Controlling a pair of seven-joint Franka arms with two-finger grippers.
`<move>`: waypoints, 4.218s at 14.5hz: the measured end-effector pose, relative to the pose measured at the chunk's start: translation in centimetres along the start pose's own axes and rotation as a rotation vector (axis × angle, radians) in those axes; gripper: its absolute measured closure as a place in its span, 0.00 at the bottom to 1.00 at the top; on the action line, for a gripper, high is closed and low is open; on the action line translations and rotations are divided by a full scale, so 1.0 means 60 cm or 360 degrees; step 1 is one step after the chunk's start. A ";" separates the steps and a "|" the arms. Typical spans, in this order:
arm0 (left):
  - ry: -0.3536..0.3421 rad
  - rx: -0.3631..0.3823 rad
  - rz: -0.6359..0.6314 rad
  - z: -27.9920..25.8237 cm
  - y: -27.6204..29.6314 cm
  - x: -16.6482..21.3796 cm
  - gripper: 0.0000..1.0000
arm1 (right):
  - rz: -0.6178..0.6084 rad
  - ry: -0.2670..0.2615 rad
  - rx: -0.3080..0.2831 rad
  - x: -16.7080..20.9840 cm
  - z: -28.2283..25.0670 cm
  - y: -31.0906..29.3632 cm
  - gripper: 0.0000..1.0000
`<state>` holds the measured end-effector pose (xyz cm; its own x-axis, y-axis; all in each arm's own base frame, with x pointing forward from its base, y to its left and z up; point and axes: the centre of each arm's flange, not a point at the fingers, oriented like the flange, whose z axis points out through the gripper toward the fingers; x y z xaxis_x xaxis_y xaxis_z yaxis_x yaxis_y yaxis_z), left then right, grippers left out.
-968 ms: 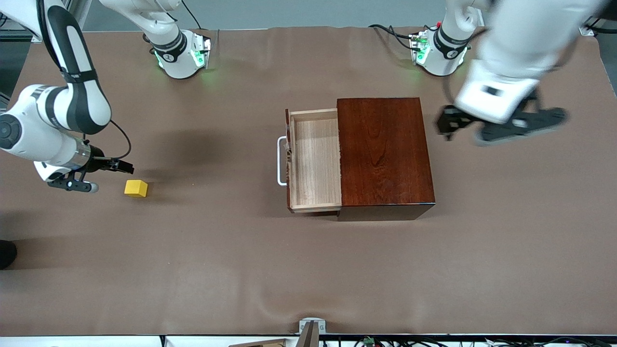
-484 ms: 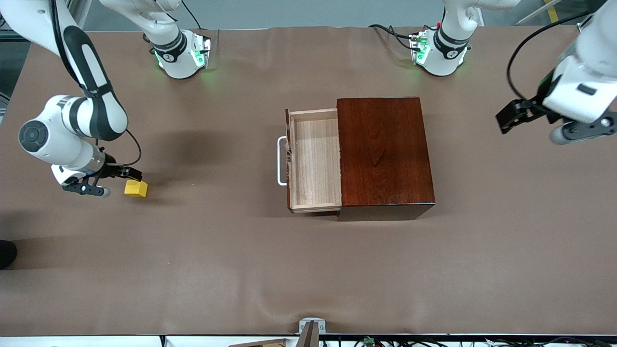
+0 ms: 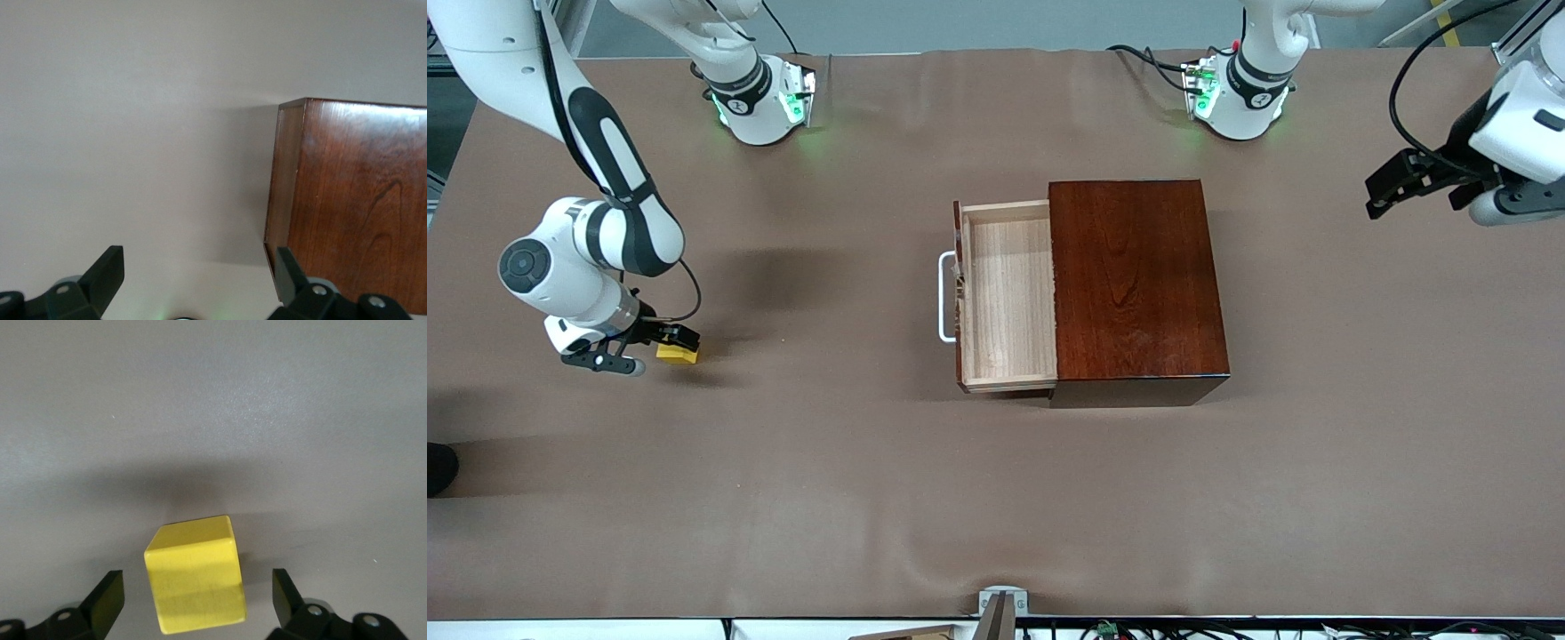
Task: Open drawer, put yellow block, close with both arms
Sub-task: 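Grasp the yellow cube with the right gripper and lift it, then carry the yellow cube with the right gripper over the open drawer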
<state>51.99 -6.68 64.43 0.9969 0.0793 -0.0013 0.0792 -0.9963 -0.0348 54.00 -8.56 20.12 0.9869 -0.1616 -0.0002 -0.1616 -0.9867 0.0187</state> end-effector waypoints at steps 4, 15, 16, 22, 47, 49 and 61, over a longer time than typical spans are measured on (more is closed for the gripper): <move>0.0026 -0.0005 0.0040 -0.007 0.000 -0.014 0.00 | 0.0002 -0.0008 -0.0001 -0.001 0.006 0.000 0.21; 0.0068 -0.0001 0.0087 -0.025 -0.014 -0.019 0.00 | -0.0017 -0.0129 0.0015 0.021 -0.051 -0.013 0.44; 0.0068 -0.0003 0.0112 -0.025 -0.013 -0.019 0.00 | -0.0022 -0.0162 0.0020 0.029 -0.076 -0.016 0.44; 0.0063 -0.0007 0.0137 -0.023 -0.014 -0.019 0.00 | -0.0052 -0.0229 0.0040 0.048 -0.203 -0.033 0.44; 0.0074 -0.0010 0.0086 -0.008 -0.038 0.008 0.00 | 0.0593 -0.0331 0.0022 -0.081 -0.417 -0.456 0.44; 0.0066 -0.0009 0.0100 -0.003 -0.030 0.010 0.00 | 0.0665 -0.0339 0.0043 -0.093 -0.427 -0.483 0.44; 0.0034 -0.0010 0.0132 0.046 -0.006 0.046 0.00 | 0.1152 -0.0298 0.0139 -0.178 -0.447 -0.658 0.44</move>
<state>54.70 -5.99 61.65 0.9998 -0.0041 0.0173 -0.0036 -0.9996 -0.0293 49.96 32.60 46.22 0.6183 -0.7630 -0.1882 -0.7770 -0.6295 -0.0008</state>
